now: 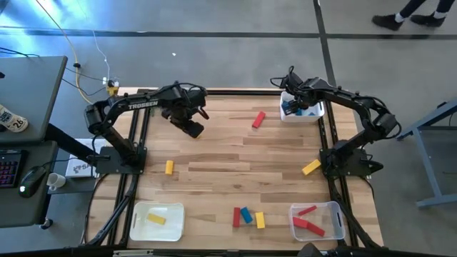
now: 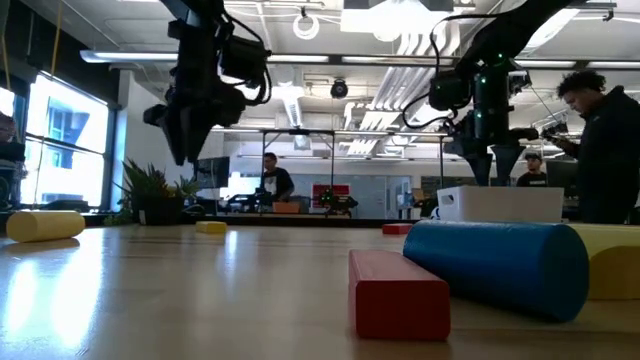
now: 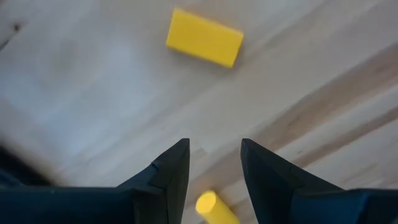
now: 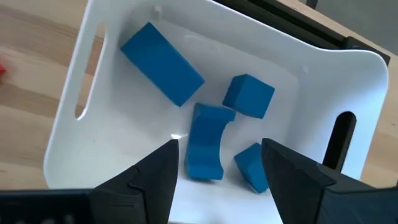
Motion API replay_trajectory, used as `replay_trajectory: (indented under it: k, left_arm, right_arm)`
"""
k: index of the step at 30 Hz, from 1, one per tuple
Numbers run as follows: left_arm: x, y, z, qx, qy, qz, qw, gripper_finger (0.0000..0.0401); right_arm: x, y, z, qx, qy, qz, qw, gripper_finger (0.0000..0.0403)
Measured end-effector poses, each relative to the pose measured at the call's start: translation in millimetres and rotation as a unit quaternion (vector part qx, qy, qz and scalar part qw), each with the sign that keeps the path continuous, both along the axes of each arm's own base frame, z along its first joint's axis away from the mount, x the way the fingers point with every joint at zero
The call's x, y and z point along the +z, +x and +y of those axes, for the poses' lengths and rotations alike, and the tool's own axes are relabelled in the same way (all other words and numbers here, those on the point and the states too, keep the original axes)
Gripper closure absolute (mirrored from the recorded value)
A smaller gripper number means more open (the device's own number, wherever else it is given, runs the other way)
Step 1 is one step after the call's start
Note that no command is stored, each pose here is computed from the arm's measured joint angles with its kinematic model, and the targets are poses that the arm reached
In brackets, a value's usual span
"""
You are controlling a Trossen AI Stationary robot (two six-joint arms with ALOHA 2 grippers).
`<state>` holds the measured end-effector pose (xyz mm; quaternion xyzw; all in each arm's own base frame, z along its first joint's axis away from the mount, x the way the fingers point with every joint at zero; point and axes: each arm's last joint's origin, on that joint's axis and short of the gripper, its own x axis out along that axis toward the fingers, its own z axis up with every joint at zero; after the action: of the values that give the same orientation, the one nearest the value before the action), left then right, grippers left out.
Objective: Sort & place blocks by color
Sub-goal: Put the yellow block into the bottom white bin
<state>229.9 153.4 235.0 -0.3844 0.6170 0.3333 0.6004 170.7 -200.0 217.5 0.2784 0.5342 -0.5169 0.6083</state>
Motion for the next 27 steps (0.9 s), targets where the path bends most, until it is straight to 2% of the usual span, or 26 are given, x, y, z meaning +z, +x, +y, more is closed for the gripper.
replay_trajectory:
  k: [4,9,13,18,27]
  left_arm:
    - [3,4,-13,-0.001,0.000,0.009,1.000,0.0268]
    - [7,10,-32,0.004,0.026,0.017,1.000,0.0268]
    - [1,4,-53,0.017,0.025,0.028,0.999,0.0268]
    - [-13,-18,-78,0.071,0.019,0.053,0.996,0.0268]
    - [-20,-42,-114,0.190,0.027,0.044,0.980,0.0268]
  right_arm:
    - [0,1,-1,0.000,-0.004,-0.004,1.000,0.0188]
    - [0,1,-1,0.004,-0.003,-0.003,1.000,0.0187]
    - [0,1,-1,0.013,-0.002,0.000,1.000,0.0187]
    - [0,1,-1,0.023,-0.001,-0.001,1.000,0.0187]
    - [1,4,-3,0.027,-0.009,-0.020,0.999,0.0187]
